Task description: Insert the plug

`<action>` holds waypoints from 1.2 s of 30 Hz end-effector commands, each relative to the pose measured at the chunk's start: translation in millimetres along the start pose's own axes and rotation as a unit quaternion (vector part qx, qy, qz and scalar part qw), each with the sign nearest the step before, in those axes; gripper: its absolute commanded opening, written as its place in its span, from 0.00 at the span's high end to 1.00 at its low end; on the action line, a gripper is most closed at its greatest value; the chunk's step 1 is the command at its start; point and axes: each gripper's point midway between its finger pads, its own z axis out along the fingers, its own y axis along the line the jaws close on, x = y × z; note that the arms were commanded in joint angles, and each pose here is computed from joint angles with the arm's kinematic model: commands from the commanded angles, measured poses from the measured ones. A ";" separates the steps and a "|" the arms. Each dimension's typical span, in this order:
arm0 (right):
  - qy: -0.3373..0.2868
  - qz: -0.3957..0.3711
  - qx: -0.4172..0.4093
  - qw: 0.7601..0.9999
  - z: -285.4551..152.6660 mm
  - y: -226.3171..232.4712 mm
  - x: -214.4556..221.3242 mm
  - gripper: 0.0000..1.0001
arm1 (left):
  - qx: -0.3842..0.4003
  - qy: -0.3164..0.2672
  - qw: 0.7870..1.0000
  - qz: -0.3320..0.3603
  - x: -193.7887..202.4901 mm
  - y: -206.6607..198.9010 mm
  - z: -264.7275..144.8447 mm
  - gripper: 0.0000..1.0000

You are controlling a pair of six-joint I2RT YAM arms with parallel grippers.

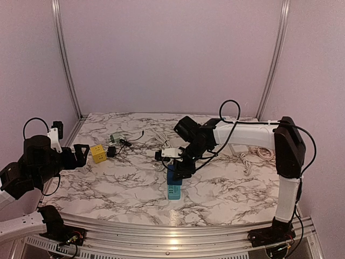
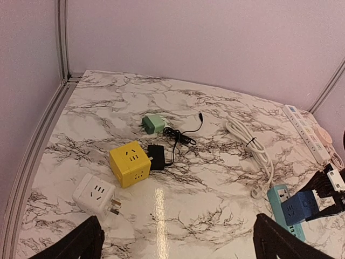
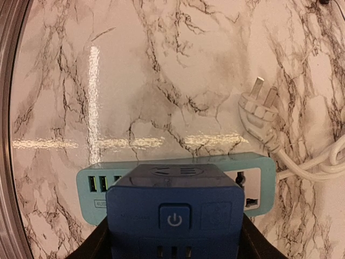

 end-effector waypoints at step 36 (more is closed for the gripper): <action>0.069 0.038 0.024 0.997 3.2 -9.5 50.1 0.57 | -0.023 0.011 1.000 0.010 8.7 7.6 5.2 0.01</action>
